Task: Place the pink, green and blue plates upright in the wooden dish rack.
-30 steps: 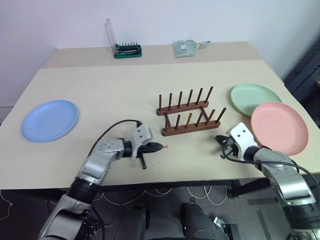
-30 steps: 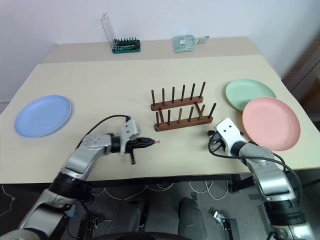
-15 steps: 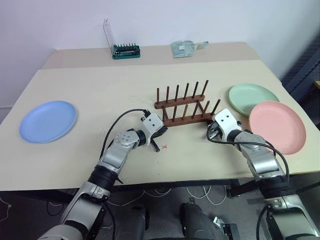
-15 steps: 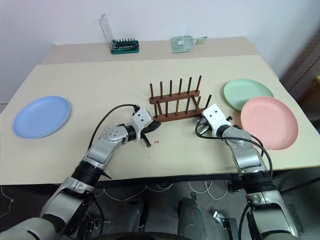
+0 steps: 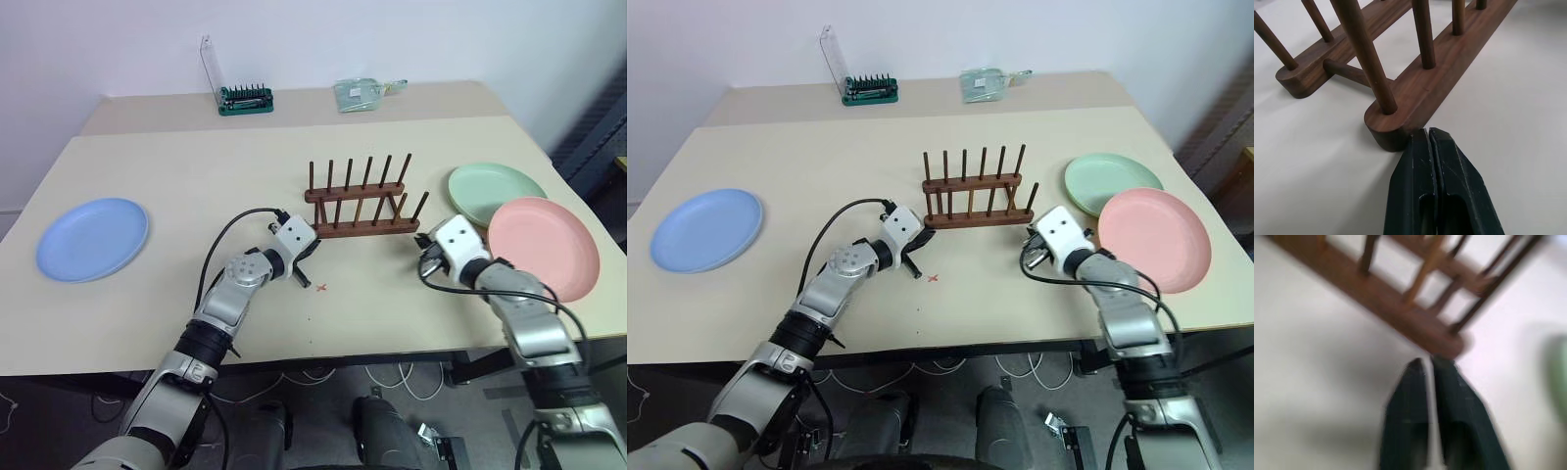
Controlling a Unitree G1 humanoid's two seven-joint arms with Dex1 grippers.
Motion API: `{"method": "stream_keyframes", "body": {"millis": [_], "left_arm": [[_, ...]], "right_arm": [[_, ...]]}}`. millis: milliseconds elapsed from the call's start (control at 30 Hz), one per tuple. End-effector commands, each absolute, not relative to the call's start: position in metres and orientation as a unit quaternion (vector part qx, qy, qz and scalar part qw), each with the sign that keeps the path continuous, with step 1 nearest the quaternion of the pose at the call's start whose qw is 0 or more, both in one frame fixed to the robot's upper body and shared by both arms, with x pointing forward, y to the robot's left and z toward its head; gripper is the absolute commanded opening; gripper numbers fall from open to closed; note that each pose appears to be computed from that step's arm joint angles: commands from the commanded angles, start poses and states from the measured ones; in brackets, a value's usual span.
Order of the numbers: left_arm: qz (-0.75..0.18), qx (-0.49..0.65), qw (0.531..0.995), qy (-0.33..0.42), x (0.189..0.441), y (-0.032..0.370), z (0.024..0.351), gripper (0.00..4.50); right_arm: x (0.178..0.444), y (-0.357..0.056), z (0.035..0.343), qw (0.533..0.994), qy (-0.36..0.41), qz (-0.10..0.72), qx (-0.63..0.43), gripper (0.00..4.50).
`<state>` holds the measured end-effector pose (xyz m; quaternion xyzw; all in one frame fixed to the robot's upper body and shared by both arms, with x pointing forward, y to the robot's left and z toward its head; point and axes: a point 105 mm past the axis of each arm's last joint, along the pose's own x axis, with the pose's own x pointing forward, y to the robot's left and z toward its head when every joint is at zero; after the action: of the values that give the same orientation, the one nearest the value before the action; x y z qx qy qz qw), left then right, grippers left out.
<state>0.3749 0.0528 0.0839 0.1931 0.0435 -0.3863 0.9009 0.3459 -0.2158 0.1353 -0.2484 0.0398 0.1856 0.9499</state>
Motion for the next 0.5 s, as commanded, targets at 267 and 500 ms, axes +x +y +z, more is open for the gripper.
{"method": "stream_keyframes", "body": {"millis": [267,500], "left_arm": [[-0.575,0.091,0.813,-0.009,0.307,0.002,0.096,0.00],[-0.627,0.056,0.777,-0.003,0.295,-0.001,0.101,0.00]], "right_arm": [[0.281,-0.273,0.146,0.953,0.060,0.014,-0.295,3.28],[0.273,-0.304,0.121,0.939,0.115,-0.086,-0.313,3.28]]}}
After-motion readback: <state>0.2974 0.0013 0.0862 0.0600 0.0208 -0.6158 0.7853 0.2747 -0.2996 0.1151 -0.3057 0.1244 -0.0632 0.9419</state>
